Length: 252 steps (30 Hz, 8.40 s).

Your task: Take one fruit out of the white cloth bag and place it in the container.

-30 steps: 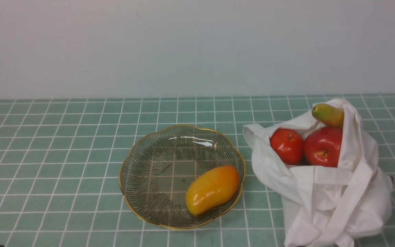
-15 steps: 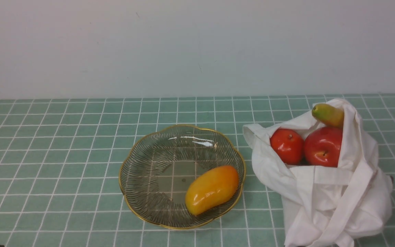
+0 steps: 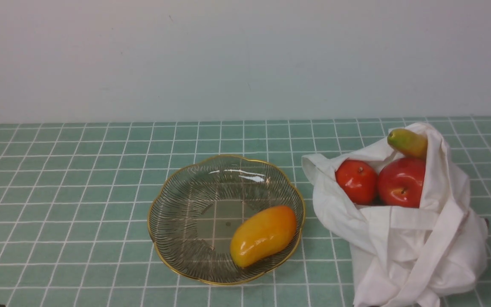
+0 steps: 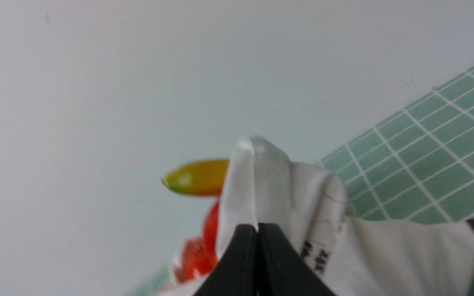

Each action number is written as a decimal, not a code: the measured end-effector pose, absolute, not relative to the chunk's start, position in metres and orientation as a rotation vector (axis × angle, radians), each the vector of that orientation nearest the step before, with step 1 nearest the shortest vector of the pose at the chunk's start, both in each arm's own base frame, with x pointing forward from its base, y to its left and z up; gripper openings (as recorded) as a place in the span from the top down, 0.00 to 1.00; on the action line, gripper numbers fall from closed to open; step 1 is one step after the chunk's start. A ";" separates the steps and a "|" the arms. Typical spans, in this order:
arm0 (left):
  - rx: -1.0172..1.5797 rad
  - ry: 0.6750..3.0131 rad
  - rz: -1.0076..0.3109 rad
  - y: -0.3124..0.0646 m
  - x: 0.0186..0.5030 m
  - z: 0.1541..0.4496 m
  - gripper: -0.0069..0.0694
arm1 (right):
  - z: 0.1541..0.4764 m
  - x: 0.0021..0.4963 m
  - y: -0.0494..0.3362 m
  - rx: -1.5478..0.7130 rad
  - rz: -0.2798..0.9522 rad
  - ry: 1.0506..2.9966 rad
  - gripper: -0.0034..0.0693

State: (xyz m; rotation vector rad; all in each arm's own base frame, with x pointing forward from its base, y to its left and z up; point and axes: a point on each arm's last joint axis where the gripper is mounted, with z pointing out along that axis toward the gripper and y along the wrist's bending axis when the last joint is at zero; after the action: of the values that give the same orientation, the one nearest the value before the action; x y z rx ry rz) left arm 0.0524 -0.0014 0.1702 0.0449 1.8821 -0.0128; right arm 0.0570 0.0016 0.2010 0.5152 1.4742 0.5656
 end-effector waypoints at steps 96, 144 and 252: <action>0.045 1.882 -0.013 -0.001 0.052 0.170 0.92 | 0.392 0.275 0.073 -0.705 -0.145 2.029 0.57; 0.045 1.882 -0.013 -0.001 0.052 0.170 0.92 | 0.264 0.296 0.269 -0.964 0.537 2.026 0.57; 0.045 1.882 -0.013 -0.001 0.052 0.170 0.92 | 0.180 0.055 0.001 -0.046 -0.006 1.773 0.97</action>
State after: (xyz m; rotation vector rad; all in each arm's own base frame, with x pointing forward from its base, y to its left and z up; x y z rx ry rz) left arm 0.0524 -0.0014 0.1702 0.0449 1.8821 -0.0128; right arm 0.0552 0.0007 0.1804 -0.0463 1.7729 -0.0063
